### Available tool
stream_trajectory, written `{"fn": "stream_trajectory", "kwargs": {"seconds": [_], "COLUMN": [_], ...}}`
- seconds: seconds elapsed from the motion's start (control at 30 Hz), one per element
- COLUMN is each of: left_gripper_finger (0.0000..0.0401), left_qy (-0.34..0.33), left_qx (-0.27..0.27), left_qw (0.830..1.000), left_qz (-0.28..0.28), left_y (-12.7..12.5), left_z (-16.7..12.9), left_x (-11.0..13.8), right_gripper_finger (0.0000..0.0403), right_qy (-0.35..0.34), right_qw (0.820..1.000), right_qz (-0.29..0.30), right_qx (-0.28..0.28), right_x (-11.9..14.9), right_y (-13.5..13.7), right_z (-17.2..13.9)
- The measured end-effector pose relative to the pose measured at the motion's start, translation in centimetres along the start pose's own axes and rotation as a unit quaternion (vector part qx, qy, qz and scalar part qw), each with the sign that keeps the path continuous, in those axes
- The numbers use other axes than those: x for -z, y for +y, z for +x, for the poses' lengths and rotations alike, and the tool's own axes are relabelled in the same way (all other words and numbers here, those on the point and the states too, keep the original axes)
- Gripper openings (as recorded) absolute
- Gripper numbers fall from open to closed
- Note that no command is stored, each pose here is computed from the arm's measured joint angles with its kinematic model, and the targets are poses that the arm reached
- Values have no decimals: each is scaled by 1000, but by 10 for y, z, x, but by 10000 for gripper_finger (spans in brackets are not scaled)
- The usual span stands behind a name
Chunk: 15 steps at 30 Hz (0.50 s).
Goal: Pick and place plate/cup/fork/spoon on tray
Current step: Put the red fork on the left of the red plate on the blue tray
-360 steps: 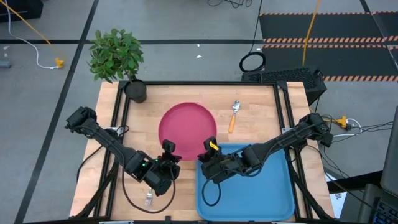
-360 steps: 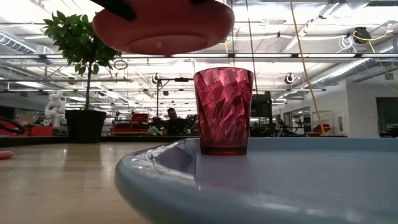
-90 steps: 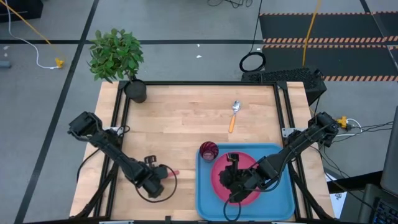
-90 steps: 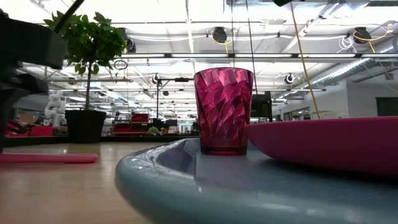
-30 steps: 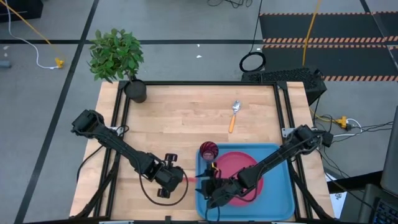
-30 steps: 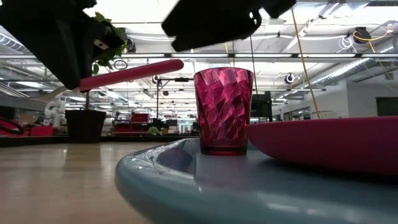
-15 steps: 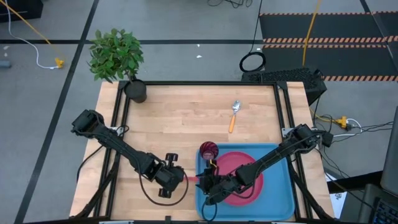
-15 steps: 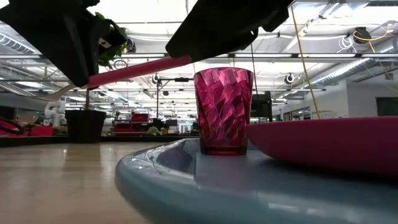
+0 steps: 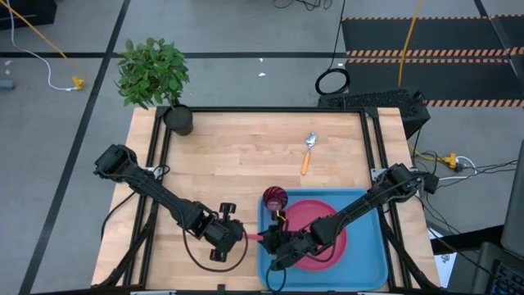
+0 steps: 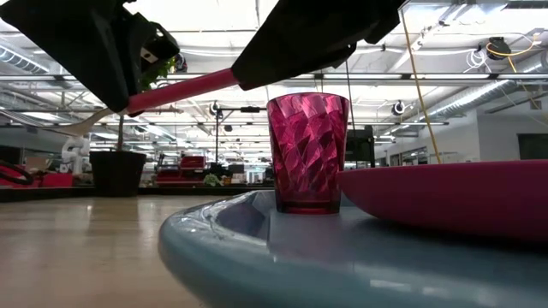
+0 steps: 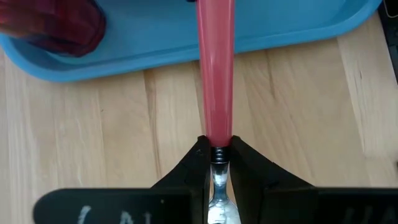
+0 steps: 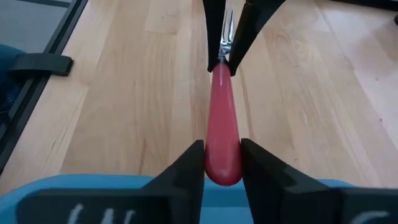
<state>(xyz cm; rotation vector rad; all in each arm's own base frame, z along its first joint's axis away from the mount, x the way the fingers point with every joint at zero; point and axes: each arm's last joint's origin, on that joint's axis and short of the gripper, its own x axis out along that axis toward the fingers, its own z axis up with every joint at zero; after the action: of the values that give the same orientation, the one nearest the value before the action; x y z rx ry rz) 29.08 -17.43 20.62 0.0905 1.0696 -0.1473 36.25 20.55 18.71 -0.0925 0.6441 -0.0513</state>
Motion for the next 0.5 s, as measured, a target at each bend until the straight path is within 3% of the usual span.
{"fn": "stream_trajectory", "kwargs": {"seconds": [0.3, 0.5], "left_gripper_finger": [49, 111], "left_qy": [-1, -36], "left_qx": [1, -7], "left_qw": [1000, 999], "left_qz": [-20, -34], "left_y": [0, -1], "left_z": [0, -1], "left_x": [0, -6], "right_gripper_finger": [72, 69], "right_qy": [-2, -3], "right_qw": [1000, 1000], "right_qz": [5, 9], "right_qx": [-1, -3], "right_x": [0, -1], "right_y": [0, 0], "right_z": [0, 0]}}
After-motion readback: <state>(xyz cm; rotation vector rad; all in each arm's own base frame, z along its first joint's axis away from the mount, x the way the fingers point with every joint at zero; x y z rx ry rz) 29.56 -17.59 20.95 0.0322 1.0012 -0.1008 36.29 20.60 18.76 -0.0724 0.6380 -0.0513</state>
